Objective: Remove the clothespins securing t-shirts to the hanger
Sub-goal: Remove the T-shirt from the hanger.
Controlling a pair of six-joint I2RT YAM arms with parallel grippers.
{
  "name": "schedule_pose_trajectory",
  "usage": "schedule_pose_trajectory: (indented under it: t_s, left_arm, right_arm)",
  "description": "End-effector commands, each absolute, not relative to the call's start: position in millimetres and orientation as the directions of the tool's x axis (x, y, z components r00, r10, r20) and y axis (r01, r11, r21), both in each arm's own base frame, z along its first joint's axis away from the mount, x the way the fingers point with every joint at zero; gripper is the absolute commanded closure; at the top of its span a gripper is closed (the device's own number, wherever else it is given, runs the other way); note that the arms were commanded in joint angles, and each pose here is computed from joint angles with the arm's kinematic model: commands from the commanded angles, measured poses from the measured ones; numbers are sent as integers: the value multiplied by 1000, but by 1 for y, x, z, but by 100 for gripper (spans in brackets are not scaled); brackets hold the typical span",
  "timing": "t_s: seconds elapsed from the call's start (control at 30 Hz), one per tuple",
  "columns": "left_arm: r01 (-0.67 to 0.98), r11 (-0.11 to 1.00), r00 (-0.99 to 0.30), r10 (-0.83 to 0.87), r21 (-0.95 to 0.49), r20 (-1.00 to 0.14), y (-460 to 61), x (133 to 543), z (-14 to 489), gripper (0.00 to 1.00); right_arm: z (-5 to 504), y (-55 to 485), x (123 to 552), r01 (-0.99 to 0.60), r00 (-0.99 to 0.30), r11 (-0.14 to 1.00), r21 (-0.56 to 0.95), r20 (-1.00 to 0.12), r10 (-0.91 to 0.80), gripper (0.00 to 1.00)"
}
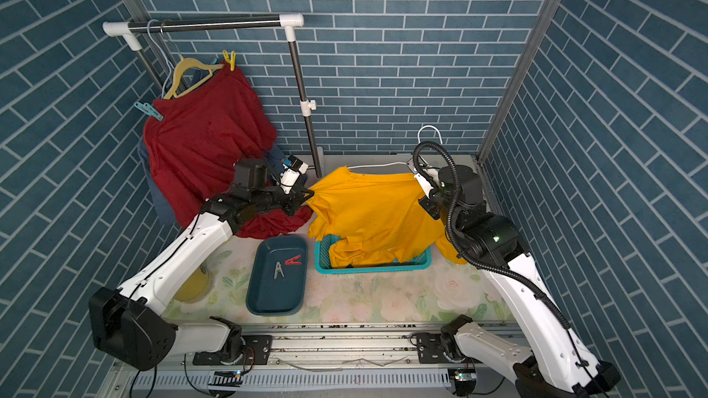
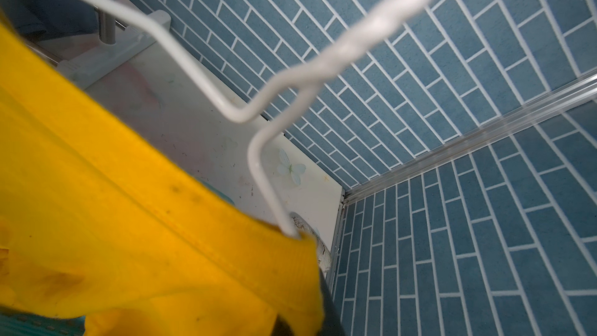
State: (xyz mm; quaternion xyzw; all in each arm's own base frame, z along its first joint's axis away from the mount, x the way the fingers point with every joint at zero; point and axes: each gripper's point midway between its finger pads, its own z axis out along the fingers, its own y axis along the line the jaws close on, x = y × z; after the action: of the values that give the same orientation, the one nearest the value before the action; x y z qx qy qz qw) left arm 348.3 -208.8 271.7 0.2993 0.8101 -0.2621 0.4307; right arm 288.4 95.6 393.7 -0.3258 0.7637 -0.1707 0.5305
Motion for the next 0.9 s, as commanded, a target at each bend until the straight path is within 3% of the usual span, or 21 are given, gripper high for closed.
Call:
schedule_pose_trajectory:
  t_s: [0.0,0.47,0.87]
  left_arm:
    - [610,761,-542,199,-220,-817,-183,355,254,100]
    - [564,766,-587,109,-308,-802,-170,356,246,100]
    - [625,688,-573,82,-370,-815,-190,356,263,100]
  right_arm:
    - [432,68,290,-133,-210,826,-548,-798,-564,100]
    - [434,59,297,-116,-236,882,-457,-850,-471,100]
    - [454,113,300,-376,-121,815,-440,-849,-514,100]
